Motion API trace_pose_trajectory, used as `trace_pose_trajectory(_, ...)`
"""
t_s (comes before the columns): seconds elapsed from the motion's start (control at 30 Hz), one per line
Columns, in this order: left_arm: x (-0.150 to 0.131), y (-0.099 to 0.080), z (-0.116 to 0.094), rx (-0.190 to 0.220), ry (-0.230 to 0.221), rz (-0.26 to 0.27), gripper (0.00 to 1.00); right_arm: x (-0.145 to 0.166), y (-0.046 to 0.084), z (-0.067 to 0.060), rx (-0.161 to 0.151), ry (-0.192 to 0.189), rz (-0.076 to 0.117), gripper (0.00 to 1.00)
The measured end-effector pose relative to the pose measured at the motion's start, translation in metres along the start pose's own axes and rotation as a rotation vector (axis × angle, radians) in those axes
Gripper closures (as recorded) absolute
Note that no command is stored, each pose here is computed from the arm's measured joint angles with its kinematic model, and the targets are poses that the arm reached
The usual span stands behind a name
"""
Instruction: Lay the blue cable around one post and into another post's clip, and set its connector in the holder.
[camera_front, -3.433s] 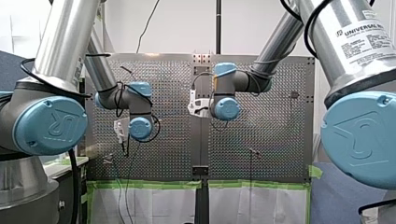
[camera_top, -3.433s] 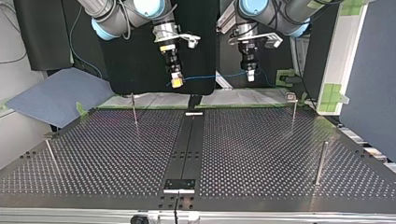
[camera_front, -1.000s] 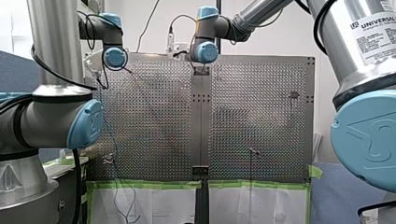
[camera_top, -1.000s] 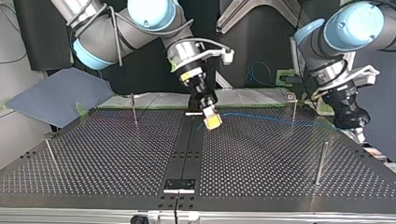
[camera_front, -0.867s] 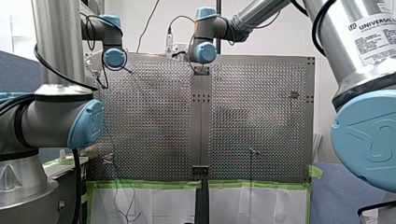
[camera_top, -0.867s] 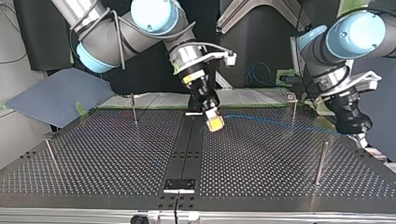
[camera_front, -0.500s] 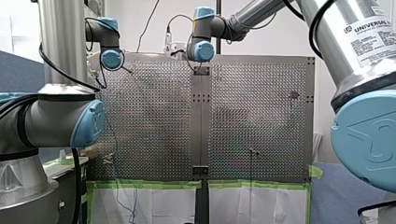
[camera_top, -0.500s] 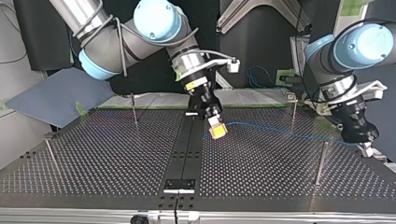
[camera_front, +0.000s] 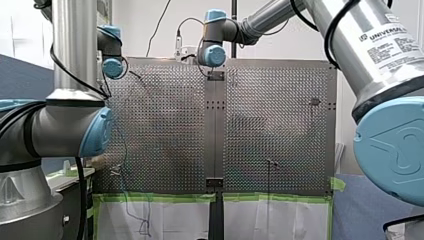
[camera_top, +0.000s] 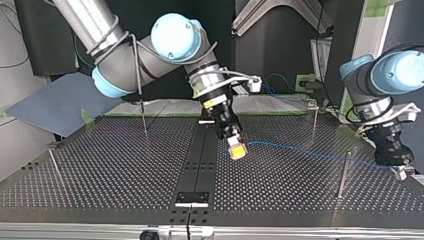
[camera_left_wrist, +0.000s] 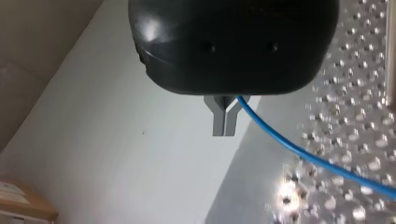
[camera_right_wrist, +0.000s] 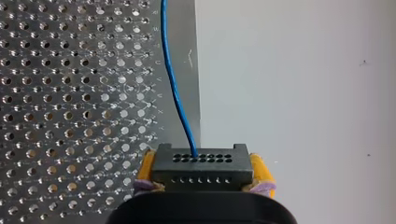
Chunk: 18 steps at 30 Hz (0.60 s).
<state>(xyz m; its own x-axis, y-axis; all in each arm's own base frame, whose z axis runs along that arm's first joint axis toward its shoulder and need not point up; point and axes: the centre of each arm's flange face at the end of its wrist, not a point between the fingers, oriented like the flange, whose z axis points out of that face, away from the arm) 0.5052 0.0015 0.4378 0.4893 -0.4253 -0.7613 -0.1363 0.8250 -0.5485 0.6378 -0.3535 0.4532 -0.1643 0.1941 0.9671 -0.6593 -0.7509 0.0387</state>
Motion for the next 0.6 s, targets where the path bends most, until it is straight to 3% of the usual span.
trace_pose_trajectory(0.23, 0.002, 0.031, 0.019, 0.004, 0.003, 0.000, 0.99, -0.005, 0.004, 0.006, -0.009, -0.004, -0.004, 1.00)
trace_pose_trajectory(0.33, 0.012, 0.040, 0.024, 0.009, 0.027, 0.021, 0.99, -0.007, 0.007, 0.009, -0.016, -0.004, -0.005, 1.00)
trace_pose_trajectory(0.6, 0.027, 0.042, 0.033, 0.065, 0.060, 0.033, 0.99, -0.012, 0.014, 0.019, -0.039, 0.001, -0.014, 1.00)
